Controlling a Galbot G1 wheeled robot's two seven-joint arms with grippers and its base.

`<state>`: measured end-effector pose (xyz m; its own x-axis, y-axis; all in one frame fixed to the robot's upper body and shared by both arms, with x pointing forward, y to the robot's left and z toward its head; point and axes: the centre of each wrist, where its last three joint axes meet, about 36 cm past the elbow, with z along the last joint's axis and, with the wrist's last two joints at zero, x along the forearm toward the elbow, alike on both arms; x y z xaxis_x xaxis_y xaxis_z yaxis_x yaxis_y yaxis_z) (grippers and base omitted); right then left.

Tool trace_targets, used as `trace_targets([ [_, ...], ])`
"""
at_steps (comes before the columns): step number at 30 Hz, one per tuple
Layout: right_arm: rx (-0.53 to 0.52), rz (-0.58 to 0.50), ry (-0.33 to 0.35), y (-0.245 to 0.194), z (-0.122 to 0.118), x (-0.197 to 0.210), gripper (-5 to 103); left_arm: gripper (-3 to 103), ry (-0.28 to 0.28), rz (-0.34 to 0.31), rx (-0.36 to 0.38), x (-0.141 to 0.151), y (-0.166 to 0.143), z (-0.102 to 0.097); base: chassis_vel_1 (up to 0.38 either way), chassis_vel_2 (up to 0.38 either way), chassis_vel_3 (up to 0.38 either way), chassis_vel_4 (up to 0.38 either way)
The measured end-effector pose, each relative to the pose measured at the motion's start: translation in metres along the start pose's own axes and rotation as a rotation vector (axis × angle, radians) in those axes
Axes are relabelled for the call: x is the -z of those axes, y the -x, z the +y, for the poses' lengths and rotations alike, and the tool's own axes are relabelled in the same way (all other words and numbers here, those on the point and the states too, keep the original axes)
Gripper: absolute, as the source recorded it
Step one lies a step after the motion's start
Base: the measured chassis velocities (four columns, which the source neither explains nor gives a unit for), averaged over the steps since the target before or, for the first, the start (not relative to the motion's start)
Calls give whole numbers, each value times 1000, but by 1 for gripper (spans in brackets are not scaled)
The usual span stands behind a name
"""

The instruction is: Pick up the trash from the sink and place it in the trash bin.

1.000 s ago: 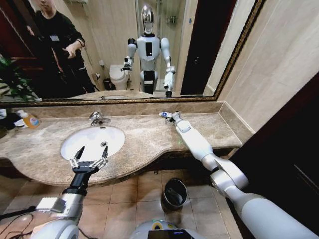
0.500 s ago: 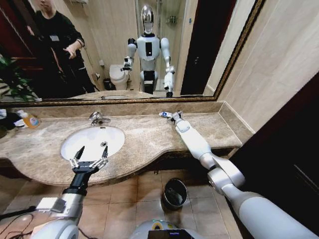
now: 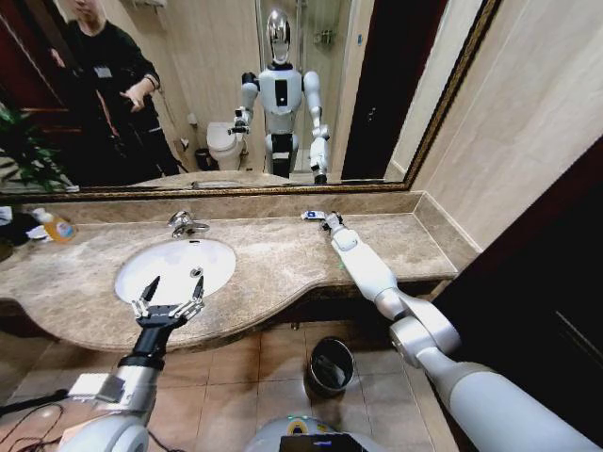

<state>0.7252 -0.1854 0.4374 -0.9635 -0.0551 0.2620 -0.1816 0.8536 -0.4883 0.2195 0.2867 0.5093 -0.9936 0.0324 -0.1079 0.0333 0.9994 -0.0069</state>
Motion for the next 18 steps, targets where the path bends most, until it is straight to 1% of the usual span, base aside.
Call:
trace_targets([
  [1,4,0,3,0,0,0,33,100,0,0,0,0,0,0,0,0,0,0],
  [2,4,0,3,0,0,0,33,100,0,0,0,0,0,0,0,0,0,0],
  [5,21,-3,9,0,1,-1,18,100,0,0,0,0,0,0,0,0,0,0],
  [6,21,-3,9,0,1,-1,18,100,0,0,0,0,0,0,0,0,0,0],
  [8,24,-6,14,0,1,-1,7,100,0,0,0,0,0,0,0,0,0,0],
  [9,24,-6,14,0,1,-1,7,100,0,0,0,0,0,0,0,0,0,0],
  [10,25,-7,17,0,1,-1,3,100,0,0,0,0,0,0,0,0,0,0],
  [14,27,-8,21,0,2,0,0,100,0,0,0,0,0,0,0,0,0,0],
  [18,28,-13,23,-2,2,0,0,100,0,0,0,0,0,0,0,0,0,0],
])
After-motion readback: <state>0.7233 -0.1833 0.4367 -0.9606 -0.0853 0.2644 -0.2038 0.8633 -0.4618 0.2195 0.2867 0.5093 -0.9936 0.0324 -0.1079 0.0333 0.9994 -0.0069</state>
